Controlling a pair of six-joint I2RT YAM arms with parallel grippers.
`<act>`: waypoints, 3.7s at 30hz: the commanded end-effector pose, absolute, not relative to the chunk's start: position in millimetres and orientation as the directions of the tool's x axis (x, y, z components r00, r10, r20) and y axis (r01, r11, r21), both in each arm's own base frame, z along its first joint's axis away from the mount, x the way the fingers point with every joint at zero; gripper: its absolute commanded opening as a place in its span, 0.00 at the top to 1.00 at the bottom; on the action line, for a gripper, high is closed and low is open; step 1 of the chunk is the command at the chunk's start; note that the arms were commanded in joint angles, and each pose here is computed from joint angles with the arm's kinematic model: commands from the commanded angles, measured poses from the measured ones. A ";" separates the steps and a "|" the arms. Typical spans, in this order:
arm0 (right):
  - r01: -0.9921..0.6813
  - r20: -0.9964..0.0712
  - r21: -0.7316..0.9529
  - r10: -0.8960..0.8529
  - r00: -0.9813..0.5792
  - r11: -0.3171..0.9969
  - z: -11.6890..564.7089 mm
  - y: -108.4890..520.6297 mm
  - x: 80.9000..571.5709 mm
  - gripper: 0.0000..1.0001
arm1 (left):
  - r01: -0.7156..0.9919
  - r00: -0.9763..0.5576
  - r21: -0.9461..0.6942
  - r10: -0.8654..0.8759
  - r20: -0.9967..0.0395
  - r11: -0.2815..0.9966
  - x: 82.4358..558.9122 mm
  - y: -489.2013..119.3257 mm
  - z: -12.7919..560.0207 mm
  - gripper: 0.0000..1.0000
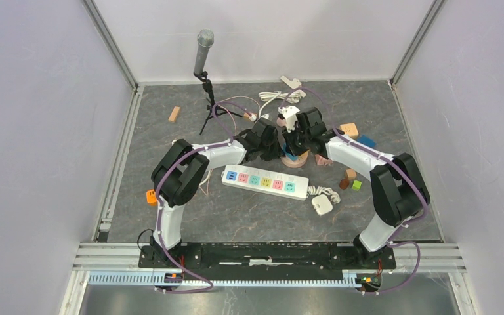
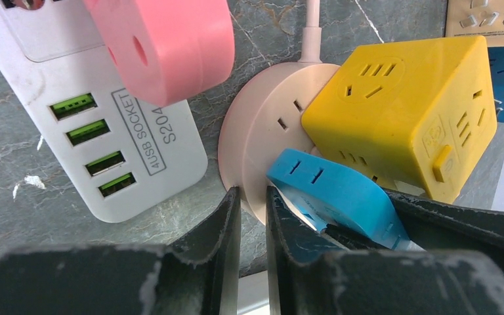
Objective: Pull the plug off the socket
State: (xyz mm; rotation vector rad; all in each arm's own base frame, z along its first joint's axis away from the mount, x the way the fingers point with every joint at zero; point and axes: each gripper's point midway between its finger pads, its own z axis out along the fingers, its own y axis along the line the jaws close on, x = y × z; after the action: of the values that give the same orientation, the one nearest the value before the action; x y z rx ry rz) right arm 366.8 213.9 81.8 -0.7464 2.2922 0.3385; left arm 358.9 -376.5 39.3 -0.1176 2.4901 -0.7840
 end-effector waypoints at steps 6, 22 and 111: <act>-0.579 -0.845 0.122 -0.222 -0.487 0.806 168.7 236.8 395.5 1.00 | 0.018 -0.938 -0.424 -0.131 -0.320 0.906 314.8 -352.1 -25.6 0.76; -0.581 -0.861 0.145 -0.187 -0.472 0.801 179.0 235.9 396.0 1.00 | 0.044 -0.938 -0.413 -0.104 -0.330 0.909 315.6 -351.9 -25.3 0.76; -0.714 -0.731 -0.139 -0.557 -0.394 0.687 118.0 142.6 393.8 0.03 | 0.153 -0.809 -0.504 -0.185 -0.558 0.850 341.8 -352.7 87.6 0.30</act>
State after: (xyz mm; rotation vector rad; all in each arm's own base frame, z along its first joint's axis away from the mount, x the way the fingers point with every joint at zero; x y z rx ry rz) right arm 395.3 147.3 126.5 -0.8902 2.0943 0.3281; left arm 337.0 -351.4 64.6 0.0102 2.4771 -0.6939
